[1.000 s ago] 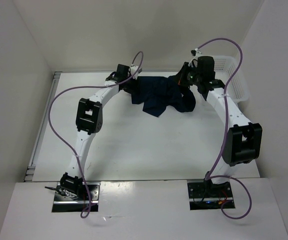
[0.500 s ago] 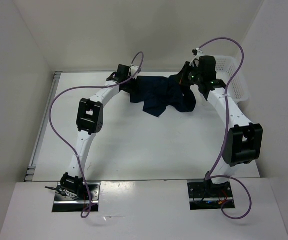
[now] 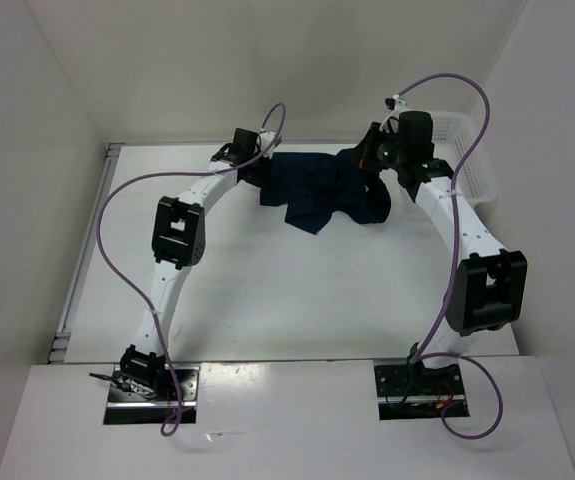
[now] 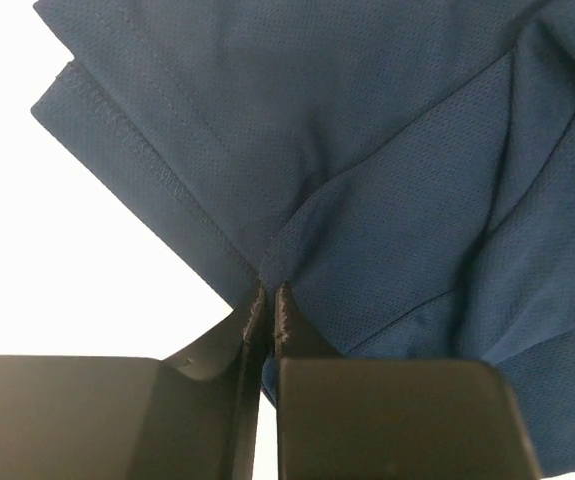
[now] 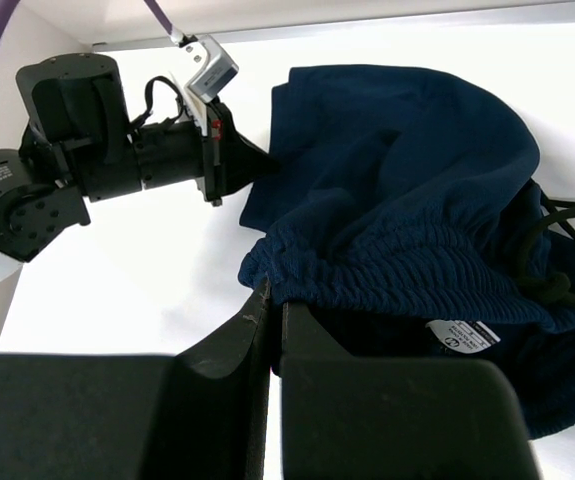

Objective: Fold and stack the shorts
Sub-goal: Flatten the shorts out

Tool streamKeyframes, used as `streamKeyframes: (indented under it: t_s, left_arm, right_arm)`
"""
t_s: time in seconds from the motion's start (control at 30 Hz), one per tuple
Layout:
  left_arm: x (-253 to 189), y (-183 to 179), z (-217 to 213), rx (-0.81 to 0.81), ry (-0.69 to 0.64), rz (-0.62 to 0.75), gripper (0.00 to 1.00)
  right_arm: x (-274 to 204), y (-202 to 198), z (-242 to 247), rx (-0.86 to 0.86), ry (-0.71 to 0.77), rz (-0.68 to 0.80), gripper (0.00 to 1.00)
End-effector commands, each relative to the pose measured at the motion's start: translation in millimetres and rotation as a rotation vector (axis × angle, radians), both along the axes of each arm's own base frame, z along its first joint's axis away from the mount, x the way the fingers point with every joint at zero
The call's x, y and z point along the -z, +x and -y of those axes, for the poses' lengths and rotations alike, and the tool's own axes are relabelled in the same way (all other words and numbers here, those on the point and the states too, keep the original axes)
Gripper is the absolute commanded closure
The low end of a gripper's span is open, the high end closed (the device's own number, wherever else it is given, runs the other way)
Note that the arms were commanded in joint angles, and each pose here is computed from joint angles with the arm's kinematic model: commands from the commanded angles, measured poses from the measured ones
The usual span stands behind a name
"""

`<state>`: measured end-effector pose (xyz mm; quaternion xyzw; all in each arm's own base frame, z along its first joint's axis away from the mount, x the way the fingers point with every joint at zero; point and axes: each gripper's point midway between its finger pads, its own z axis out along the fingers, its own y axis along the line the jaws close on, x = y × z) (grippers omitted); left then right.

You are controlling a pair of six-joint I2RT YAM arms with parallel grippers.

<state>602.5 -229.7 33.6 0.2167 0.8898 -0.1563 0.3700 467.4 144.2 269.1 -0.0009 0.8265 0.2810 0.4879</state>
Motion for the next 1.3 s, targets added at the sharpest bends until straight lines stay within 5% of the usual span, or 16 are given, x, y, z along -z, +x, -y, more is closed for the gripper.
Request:
streamKeyframes:
  t_s: [0.0,0.23,0.47,0.7,0.83,0.97,1.1,1.27]
  left_arm:
    - [-68.3,10.6,5.8,0.018,-0.048,0.112,0.92]
    - [-176.7,22.9,-34.8,0.006,-0.138,0.268,1.00]
    - [-263.0,20.7,-159.7,-0.174,-0.130,0.387,1.00]
    - [-344.4,-24.3,-268.2,-0.345,-0.099,0.495,1.00]
    - [-331.5,-70.6,-275.7,-0.364,-0.110,0.377,1.00]
    - [-250.8,-126.3,-256.8,-0.349,-0.142,0.144,0.98]
    - [-121.1,-201.0,-224.4,-0.334,-0.161,-0.263,0.94]
    - [-44.5,-275.9,-212.2,-0.354,-0.156,-0.536,0.95]
  right_arm:
    - [-35.1,-5.2,6.5,0.010,-0.008,0.106,1.00]
    - [-39.8,4.4,17.0,0.033,-0.026,0.132,1.00]
    - [-107.3,81.9,7.3,0.009,0.067,0.245,1.00]
    - [-179.7,85.1,-7.1,-0.062,0.154,0.397,1.00]
    - [-110.5,57.5,-14.5,-0.128,0.143,0.233,1.00]
    - [-28.0,3.2,-27.0,-0.142,0.130,0.038,1.00]
    - [75.8,-69.5,-35.3,-0.125,0.168,-0.276,0.99]
    - [146.5,-130.0,-36.7,-0.100,0.119,-0.567,0.92]
